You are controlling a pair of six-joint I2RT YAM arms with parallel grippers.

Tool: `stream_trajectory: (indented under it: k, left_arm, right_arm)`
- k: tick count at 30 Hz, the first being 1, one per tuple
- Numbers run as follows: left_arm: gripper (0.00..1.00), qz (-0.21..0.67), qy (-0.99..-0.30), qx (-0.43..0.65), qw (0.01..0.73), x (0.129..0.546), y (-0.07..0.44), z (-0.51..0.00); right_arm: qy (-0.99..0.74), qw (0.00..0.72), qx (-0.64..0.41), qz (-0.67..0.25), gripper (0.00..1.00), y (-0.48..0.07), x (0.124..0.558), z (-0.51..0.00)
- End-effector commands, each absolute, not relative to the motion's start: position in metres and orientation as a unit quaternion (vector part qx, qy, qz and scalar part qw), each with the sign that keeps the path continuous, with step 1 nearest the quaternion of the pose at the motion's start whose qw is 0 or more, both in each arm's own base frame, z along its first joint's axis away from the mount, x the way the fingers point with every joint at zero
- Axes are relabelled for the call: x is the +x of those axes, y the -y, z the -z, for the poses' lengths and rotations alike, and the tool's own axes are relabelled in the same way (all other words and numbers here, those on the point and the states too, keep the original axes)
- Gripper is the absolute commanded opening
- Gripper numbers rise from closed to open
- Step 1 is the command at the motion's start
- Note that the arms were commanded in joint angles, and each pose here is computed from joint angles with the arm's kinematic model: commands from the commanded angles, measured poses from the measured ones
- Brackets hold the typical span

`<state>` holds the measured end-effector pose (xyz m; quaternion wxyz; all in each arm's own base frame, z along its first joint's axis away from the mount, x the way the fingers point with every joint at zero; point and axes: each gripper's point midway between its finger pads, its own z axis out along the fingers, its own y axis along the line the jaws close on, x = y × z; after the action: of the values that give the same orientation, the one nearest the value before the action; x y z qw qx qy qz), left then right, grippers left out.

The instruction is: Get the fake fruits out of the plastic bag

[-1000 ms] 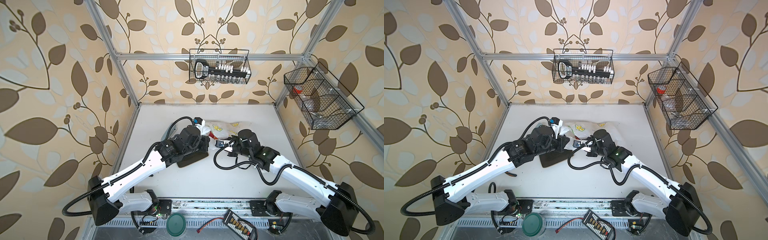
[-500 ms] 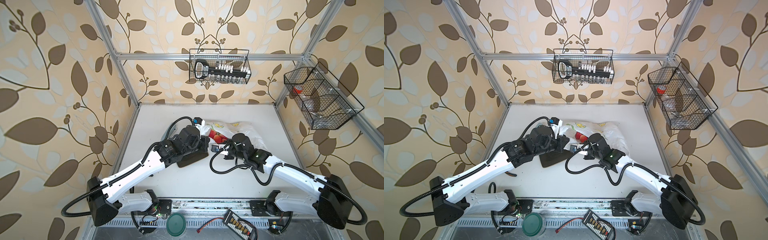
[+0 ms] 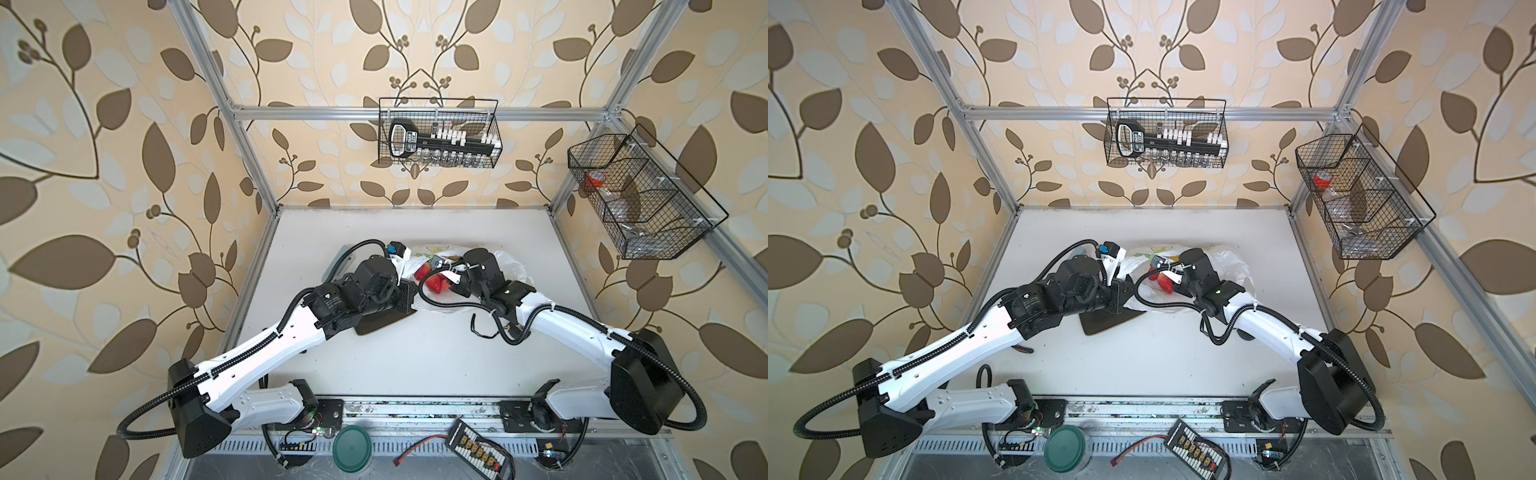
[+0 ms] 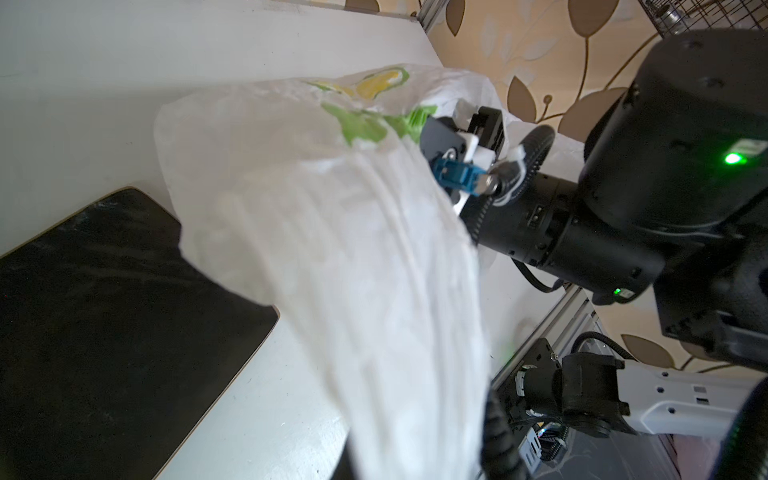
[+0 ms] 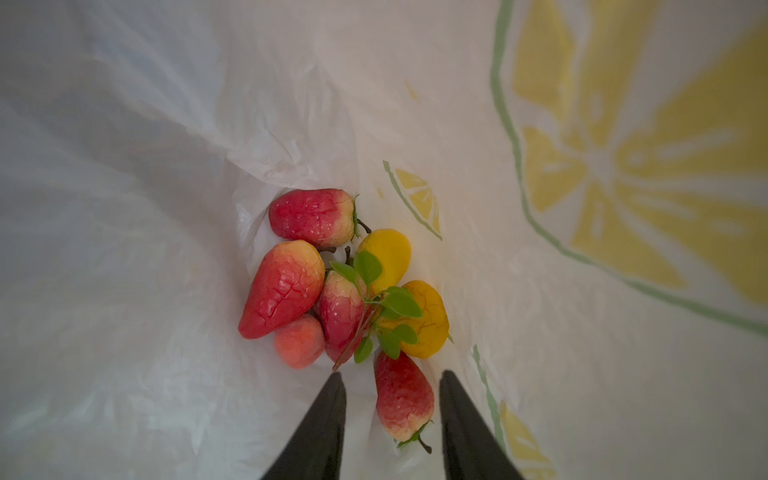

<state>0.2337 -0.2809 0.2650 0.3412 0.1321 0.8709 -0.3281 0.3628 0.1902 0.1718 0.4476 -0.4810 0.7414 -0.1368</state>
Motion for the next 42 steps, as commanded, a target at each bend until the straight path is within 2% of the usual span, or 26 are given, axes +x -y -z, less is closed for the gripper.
stream_trajectory:
  k: [1, 5, 9, 16, 22, 27, 34, 40, 42]
  left_arm:
    - [0.0, 0.334, -0.863, 0.14, 0.351, 0.234, 0.284, -0.273]
    - [0.0, 0.318, -0.867, 0.122, 0.364, 0.241, 0.278, -0.272]
    - [0.0, 0.316, -0.867, 0.119, 0.367, 0.243, 0.277, -0.272]
    - [0.0, 0.321, -0.865, 0.118, 0.367, 0.244, 0.28, -0.273]
    - [0.0, 0.32, -0.865, 0.12, 0.367, 0.243, 0.279, -0.273]
    - [0.0, 0.315, -0.868, 0.12, 0.364, 0.24, 0.274, -0.271]
    - [0.0, 0.306, -0.872, 0.121, 0.361, 0.232, 0.264, -0.266]
    - [0.0, 0.302, -0.879, 0.14, 0.341, 0.224, 0.263, -0.252]
    - [0.0, 0.302, -0.883, 0.147, 0.328, 0.221, 0.265, -0.245]
  right_arm:
    - [-0.773, 0.417, -0.464, 0.11, 0.45, -0.182, 0.344, -0.156]
    - [-0.757, 0.444, -0.479, 0.032, 0.5, -0.197, 0.317, -0.179]
    - [-0.718, 0.472, -0.511, -0.006, 0.51, -0.203, 0.292, -0.201]
    - [-0.615, 0.501, -0.609, 0.028, 0.4, -0.217, 0.266, -0.2]
    - [-0.605, 0.494, -0.622, 0.059, 0.23, -0.234, 0.291, -0.188]
    - [-0.663, 0.453, -0.586, 0.109, 0.17, -0.226, 0.329, -0.16]
    - [-0.755, 0.386, -0.493, 0.195, 0.22, -0.182, 0.372, -0.126]
    - [-0.811, 0.288, -0.434, 0.268, 0.39, -0.144, 0.383, -0.101]
    - [-0.843, 0.28, -0.384, 0.253, 0.42, -0.139, 0.387, -0.102]
